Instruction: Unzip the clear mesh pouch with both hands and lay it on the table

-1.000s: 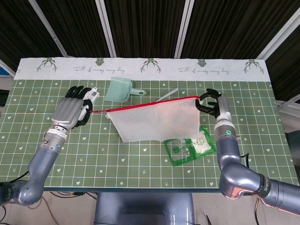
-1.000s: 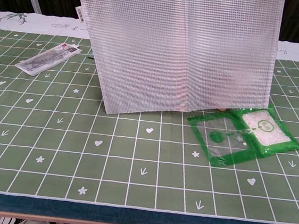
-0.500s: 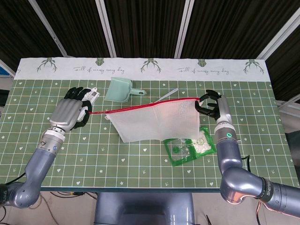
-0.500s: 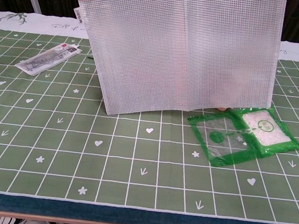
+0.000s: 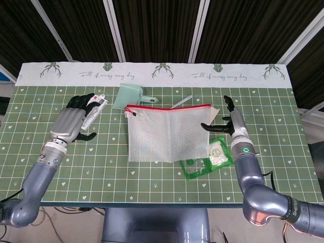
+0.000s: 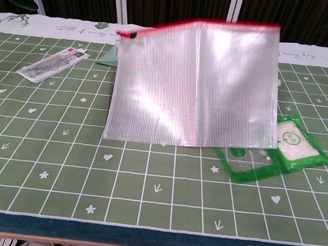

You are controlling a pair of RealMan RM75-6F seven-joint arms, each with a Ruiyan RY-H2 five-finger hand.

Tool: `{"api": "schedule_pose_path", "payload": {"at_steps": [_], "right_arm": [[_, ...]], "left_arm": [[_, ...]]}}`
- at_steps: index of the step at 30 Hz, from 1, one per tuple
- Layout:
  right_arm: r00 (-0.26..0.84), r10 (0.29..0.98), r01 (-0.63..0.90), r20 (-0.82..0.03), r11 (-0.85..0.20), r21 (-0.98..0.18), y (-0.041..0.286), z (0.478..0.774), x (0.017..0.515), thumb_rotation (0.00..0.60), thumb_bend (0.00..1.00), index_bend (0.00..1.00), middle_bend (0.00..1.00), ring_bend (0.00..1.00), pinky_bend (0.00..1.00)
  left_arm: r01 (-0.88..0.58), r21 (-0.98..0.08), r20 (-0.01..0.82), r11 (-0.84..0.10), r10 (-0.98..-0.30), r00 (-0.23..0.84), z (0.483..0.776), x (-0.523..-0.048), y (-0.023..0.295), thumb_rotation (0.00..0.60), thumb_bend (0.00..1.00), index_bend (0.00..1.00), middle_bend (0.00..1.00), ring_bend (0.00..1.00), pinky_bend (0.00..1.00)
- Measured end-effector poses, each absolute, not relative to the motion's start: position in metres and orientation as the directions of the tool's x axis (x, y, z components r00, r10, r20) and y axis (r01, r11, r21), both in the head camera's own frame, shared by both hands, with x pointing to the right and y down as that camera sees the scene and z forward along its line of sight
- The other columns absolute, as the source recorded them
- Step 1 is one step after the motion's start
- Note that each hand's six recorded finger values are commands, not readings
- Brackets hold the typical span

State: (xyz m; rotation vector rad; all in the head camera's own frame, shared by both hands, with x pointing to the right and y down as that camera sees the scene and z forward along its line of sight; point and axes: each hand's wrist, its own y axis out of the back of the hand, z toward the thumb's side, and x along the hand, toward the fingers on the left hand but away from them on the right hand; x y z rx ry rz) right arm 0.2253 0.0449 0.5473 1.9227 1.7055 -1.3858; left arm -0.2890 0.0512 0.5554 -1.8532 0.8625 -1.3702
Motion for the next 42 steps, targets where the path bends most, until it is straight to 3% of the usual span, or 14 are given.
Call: {"api": "schedule_pose_path", "payload": {"at_steps": [9,18,28,37,42], "right_arm": [[-0.119,0.657,0.819,-0.745,-0.359,-0.447,0.057,0.548,0.241,0.6,0.18,0.0,0.0,0.0,0.21],[-0.138,0.684,0.7,-0.717,-0.445,-0.559,0.085,0.55,0.278,0.6,0.16,0.0,0.0,0.0,0.21],[-0.054,0.856,0.373,-0.513,-0.46,-0.806,0.116,0.535,0.33,0.6,0.16,0.0,0.0,0.0,0.21],[-0.012,0.903,0.052,-0.429,-0.428,-0.902,0.192,0.524,0.415,0.6,0.16,0.0,0.0,0.0,0.21],[-0.024,0.93,-0.011,-0.366,-0.367,-0.93,0.216,0.516,0.453,0.6,0.16,0.0,0.0,0.0,0.21]], "left_arm": [[-0.141,-0.82,0.515,-0.555,-0.823,0.242,0.551,-0.294,0.061,0.6,0.15,0.11,0.0,0.0,0.0],[-0.131,-0.833,0.494,-0.537,-0.83,0.259,0.548,-0.312,0.093,0.6,0.11,0.09,0.0,0.0,0.0],[-0.099,-0.861,0.473,-0.499,-0.857,0.202,0.56,-0.385,0.169,0.6,0.11,0.04,0.0,0.0,0.0],[-0.089,-0.883,0.453,-0.46,-0.887,0.091,0.557,-0.452,0.211,0.6,0.11,0.03,0.0,0.0,0.0],[-0.143,-0.897,0.411,-0.418,-0.908,0.081,0.554,-0.462,0.215,0.6,0.11,0.03,0.0,0.0,0.0]]}}
